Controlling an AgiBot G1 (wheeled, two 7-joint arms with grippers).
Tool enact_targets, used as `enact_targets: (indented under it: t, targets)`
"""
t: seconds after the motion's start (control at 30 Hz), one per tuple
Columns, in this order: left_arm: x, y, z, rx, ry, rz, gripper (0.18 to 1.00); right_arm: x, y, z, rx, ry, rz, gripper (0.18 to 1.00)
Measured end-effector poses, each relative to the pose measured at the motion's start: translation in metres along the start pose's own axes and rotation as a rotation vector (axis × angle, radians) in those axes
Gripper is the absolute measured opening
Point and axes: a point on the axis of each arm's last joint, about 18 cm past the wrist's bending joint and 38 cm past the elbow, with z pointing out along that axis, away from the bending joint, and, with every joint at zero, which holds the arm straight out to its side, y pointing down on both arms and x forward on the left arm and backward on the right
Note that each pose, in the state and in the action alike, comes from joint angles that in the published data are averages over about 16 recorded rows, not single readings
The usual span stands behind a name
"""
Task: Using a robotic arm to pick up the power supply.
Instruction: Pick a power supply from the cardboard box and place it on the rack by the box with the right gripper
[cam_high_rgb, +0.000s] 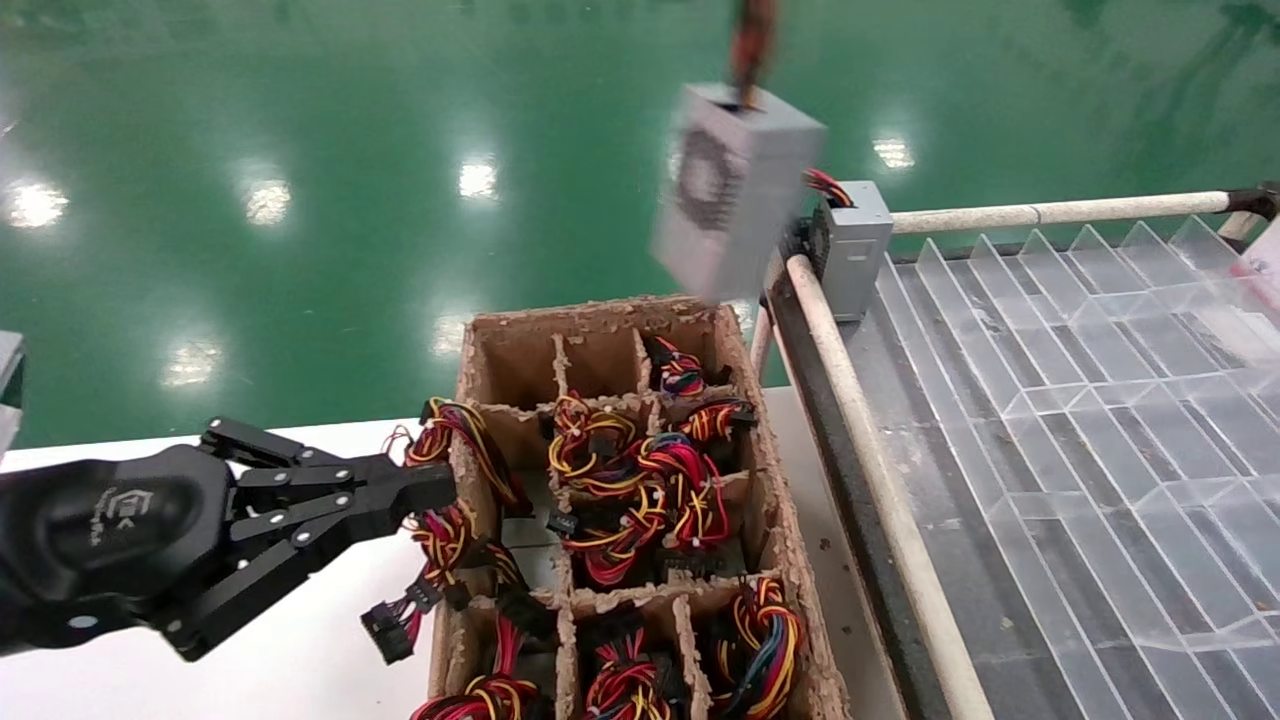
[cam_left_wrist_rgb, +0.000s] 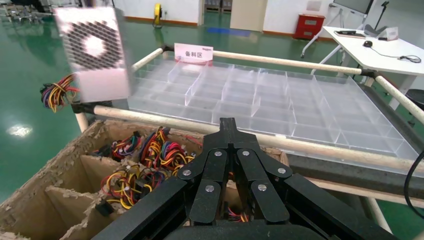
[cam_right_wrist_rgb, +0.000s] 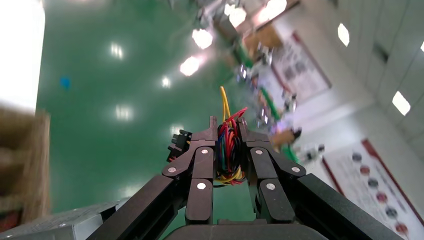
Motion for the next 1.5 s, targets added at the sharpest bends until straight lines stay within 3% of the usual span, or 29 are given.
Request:
enact_targets:
  t: [0.37, 0.67, 1.5]
  targets:
    - [0.000, 0.000, 0.000, 0.000, 0.000, 0.000, 0.191, 0.000, 0.051, -0.050, -0.241, -0.007, -0.025, 0.251]
    - [0.000, 0.000, 0.000, 0.000, 0.000, 0.000, 0.191, -0.012, 0.086, -0.067, -0.369, 0.001, 0.009, 0.250]
    - [0.000, 0.000, 0.000, 0.000, 0.000, 0.000, 0.191, -0.064, 0.126, -0.017, -0.463, -0.047, 0.157, 0.250]
